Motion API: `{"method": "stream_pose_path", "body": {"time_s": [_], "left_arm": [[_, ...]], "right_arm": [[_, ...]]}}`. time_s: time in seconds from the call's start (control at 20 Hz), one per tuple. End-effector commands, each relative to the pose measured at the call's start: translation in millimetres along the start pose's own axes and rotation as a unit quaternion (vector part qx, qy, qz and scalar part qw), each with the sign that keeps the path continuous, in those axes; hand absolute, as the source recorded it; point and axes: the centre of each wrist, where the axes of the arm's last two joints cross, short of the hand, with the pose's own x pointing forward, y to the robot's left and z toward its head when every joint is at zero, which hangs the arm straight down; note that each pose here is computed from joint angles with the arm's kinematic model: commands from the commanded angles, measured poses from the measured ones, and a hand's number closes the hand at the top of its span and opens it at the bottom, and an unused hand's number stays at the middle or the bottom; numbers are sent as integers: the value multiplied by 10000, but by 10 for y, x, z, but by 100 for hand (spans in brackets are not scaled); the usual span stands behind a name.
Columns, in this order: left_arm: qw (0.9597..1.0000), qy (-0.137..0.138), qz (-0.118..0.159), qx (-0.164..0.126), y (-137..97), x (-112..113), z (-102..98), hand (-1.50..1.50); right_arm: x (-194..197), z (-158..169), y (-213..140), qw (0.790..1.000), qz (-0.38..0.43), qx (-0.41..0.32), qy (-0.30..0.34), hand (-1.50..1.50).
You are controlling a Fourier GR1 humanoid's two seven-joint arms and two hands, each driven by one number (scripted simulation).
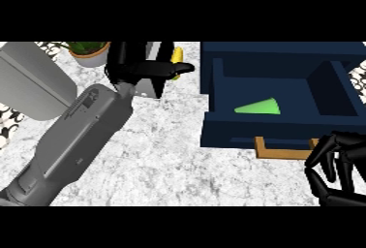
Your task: Pick up the cup, place it into the drawer and close the drawer
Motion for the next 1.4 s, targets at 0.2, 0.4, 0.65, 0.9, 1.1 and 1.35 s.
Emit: {"method": "stream_pose_path", "body": {"time_s": [0.2, 0.4, 0.65, 0.9, 1.1, 1.35], "left_arm": [[9996, 120, 116, 238, 777, 108, 673, -150], [9995, 152, 129, 226, 920, 93, 852, -150], [9994, 109, 175, 266, 1150, -62, 1080, -150], [9991, 236, 114, 327, 1658, 120, 1355, -150], [9989, 67, 115, 450, 1811, 102, 1469, -150], [9991, 130, 62, 404, 1889, 294, 1549, -150]], "right_arm": [[-169, -190, 183, 9975, 535, -43, 451, 150], [-276, -266, 232, 9882, 1384, 548, 355, 150], [-380, -437, 368, 9570, 2663, 1052, 463, 150], [-726, -529, 561, 9431, 3039, 1166, 683, 150], [-1227, -590, 606, 9375, 3109, 1289, 882, -150], [-1363, -908, 832, 9210, 3437, 1413, 1166, -150]]}}
